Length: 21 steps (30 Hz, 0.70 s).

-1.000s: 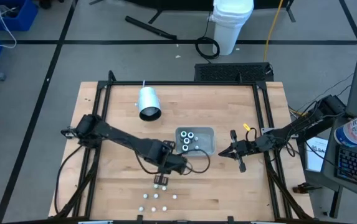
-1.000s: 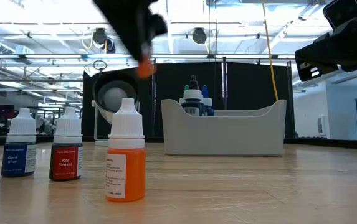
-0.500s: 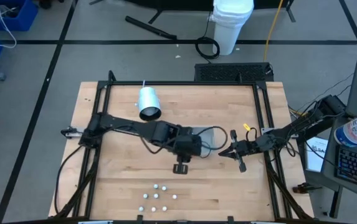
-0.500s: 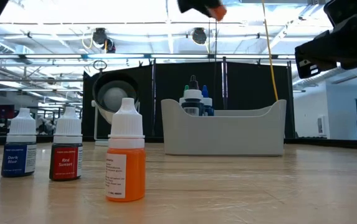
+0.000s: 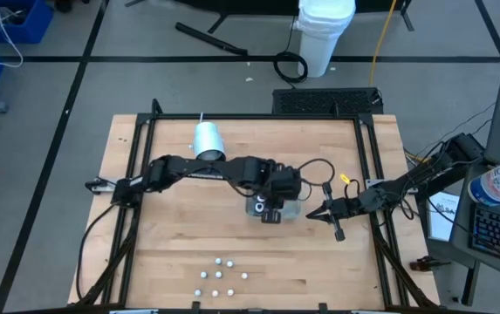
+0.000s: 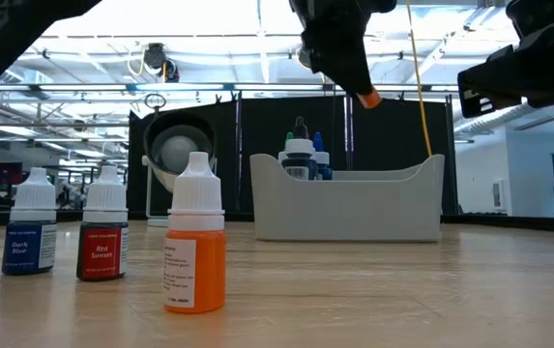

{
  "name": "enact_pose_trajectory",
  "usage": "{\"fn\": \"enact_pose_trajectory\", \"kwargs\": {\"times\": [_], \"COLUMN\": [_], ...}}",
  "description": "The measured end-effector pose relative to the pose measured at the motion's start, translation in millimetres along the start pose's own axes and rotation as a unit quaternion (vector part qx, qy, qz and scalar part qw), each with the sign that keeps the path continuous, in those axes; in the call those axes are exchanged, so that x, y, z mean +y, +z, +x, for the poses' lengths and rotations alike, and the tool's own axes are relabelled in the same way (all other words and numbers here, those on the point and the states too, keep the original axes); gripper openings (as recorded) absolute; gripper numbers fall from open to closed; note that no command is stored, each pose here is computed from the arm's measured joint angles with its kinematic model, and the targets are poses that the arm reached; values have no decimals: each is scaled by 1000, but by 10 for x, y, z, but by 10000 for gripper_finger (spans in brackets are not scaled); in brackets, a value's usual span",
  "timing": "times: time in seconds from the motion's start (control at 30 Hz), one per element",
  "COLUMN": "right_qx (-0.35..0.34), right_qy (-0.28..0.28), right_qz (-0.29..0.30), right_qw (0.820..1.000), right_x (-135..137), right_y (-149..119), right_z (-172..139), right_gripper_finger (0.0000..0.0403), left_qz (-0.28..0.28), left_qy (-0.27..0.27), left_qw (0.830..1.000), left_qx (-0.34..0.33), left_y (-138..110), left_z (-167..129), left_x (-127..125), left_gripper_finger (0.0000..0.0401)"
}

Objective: Pick & Place food coloring
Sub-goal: Put the top left small orange food coloring bottle into the white bin

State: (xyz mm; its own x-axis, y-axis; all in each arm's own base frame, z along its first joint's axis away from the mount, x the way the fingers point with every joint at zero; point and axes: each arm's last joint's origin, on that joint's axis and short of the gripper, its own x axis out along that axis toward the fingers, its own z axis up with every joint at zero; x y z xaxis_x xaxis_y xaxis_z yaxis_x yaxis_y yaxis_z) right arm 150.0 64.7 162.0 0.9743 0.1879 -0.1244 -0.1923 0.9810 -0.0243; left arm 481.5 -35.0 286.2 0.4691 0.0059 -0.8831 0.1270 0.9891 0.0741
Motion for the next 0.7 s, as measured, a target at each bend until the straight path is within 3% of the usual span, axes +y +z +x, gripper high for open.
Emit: {"fn": "enact_pose_trajectory", "kwargs": {"times": [0.37,0.47,0.7], "right_qx": [0,-3,0], "right_qy": [-2,-34,-100], "right_qz": [-49,-45,-36], "right_qw": [999,998,994], "right_x": [-1,-18,-53], "right_y": [0,8,-2], "right_z": [0,-1,9], "right_gripper_finger": [0,5,74], "left_qz": [74,80,96], "left_qy": [23,21,20], "left_qw": [997,996,995], "left_qx": [-14,-15,-18], "left_y": [37,40,52], "left_z": [-4,-6,-14], "left_x": [-42,-83,-218], "left_gripper_finger": [90,90,90]}}
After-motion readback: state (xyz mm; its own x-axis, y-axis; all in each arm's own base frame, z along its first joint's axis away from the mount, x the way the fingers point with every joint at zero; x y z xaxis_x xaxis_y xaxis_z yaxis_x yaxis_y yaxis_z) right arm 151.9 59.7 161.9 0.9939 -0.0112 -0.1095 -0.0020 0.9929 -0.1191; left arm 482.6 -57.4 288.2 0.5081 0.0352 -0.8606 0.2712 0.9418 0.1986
